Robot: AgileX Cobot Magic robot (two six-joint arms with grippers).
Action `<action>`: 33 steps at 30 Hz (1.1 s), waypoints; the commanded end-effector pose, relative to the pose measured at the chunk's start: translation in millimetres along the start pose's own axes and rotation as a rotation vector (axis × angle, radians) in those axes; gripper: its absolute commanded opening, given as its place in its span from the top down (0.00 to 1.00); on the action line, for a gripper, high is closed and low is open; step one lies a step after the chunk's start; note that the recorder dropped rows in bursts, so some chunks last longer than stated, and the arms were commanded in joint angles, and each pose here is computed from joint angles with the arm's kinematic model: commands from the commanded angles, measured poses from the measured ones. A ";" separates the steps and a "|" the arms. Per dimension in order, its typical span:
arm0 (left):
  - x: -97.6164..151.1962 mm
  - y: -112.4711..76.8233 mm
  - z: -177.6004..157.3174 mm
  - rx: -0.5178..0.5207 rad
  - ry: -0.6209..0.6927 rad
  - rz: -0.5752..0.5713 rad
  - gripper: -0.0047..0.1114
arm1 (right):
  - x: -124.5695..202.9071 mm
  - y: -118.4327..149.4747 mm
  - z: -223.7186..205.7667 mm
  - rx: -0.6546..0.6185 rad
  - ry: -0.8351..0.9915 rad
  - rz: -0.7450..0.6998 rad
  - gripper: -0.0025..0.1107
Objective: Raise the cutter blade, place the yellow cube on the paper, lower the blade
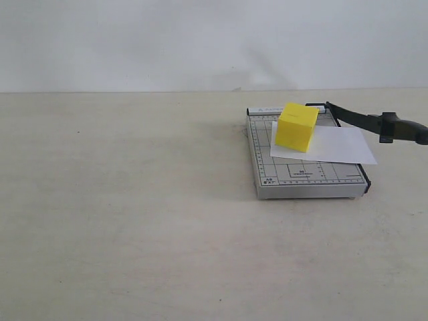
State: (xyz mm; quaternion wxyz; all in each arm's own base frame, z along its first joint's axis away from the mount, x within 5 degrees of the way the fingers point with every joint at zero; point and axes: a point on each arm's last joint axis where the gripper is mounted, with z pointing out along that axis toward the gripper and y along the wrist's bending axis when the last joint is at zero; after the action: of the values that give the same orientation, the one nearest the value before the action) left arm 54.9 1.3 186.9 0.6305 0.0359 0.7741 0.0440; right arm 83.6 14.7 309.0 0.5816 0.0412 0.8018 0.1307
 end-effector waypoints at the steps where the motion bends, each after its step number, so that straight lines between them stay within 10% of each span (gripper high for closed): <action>1: -1.1 0.2 -0.3 -0.002 -0.012 0.003 0.92 | -23.4 -0.4 32.1 0.052 0.245 -0.098 0.40; 13: -0.9 0.2 -0.3 -0.002 -0.011 0.003 0.92 | -73.9 -2.5 135.8 0.059 0.602 -0.146 0.41; 33: -1.1 0.2 -0.3 -0.002 -0.012 0.003 0.92 | -49.7 -20.9 190.2 0.097 0.853 -0.203 0.41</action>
State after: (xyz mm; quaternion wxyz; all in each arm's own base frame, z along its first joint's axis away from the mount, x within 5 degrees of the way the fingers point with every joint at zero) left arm 54.9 1.3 186.9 0.6305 0.0359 0.7741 0.0440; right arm 278.9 15.5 294.9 0.2075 -0.0623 0.9751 0.0473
